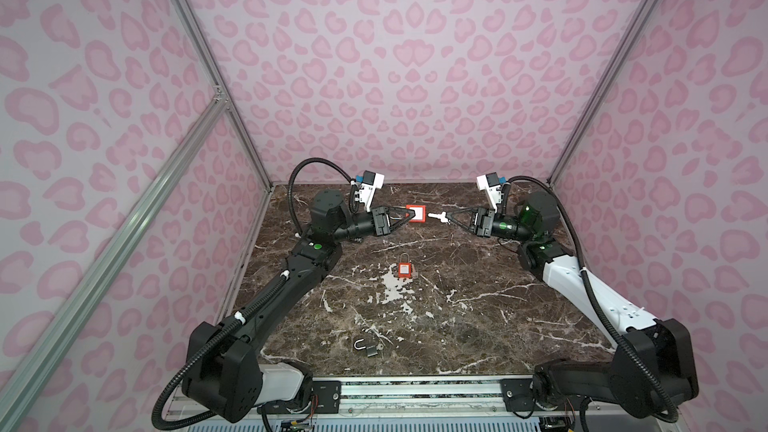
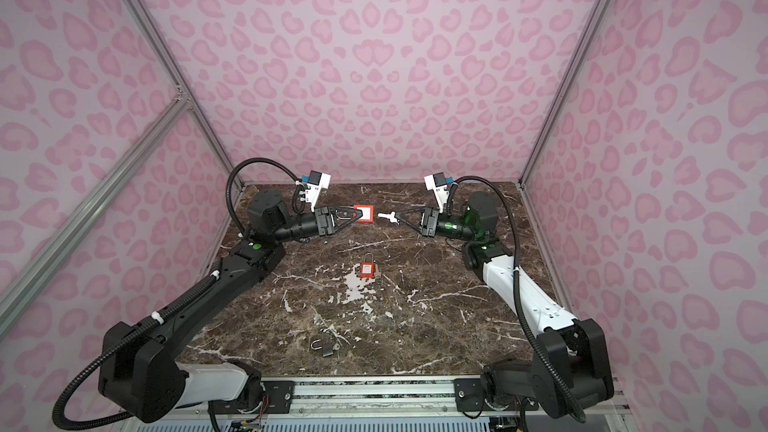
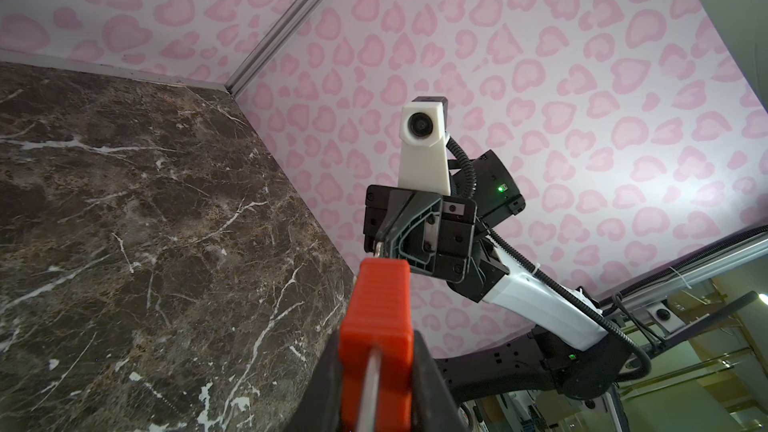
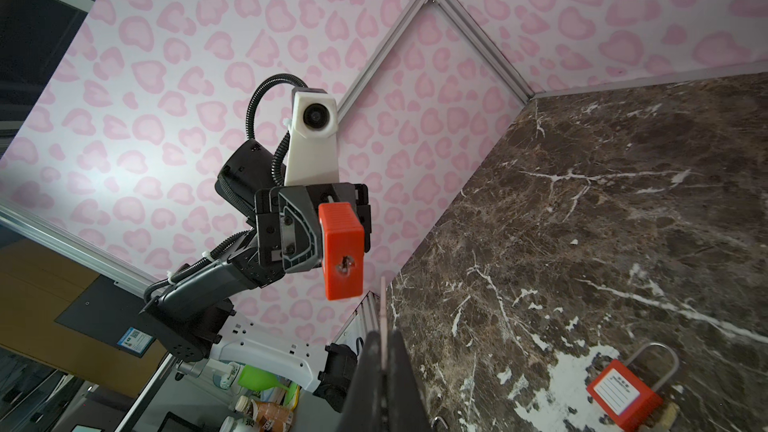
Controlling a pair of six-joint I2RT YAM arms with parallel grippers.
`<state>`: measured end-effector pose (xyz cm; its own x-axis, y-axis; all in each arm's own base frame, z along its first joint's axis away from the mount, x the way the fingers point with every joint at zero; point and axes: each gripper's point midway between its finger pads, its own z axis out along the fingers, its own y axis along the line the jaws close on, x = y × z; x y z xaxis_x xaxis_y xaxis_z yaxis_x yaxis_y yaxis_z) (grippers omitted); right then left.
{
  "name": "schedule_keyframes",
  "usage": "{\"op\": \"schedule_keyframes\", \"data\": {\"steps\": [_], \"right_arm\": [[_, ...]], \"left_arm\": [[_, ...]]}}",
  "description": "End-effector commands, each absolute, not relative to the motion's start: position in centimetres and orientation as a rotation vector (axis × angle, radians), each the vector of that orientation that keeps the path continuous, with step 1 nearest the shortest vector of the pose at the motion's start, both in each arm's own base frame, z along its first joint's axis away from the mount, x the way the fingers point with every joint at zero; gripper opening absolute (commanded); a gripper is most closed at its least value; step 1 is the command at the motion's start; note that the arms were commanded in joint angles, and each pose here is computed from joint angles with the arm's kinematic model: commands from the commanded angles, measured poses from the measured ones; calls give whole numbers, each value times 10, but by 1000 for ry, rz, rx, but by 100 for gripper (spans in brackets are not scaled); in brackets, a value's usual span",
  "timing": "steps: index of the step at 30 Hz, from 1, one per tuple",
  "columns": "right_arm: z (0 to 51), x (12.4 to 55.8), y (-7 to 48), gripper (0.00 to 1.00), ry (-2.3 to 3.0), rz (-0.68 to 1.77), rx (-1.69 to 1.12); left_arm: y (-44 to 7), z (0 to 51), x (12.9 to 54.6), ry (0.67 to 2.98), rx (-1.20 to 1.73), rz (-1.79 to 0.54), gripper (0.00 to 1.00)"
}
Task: Lock with the key
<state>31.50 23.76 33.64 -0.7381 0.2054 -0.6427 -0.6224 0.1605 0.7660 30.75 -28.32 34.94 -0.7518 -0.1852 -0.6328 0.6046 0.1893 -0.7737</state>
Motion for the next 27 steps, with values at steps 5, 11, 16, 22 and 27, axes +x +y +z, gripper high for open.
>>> {"op": "schedule_keyframes", "data": {"steps": [5, 11, 16, 22, 27], "right_arm": [[330, 322, 220, 0, 1802, 1610, -312], [305, 326, 194, 0, 1853, 1533, -166], [275, 323, 179, 0, 1969, 1387, -79], [261, 326, 160, 0, 2007, 1308, 16], [256, 329, 146, 0, 2024, 1278, 69]], "left_arm": [[-288, 347, 313, 1832, 445, -1615, 4], [-297, 255, 328, 2081, 402, -1560, 3], [-314, 175, 319, 2376, 481, -1373, 3], [-322, 111, 313, 2642, 613, -1033, 3], [-326, 82, 313, 2716, 677, -957, 3]]}}
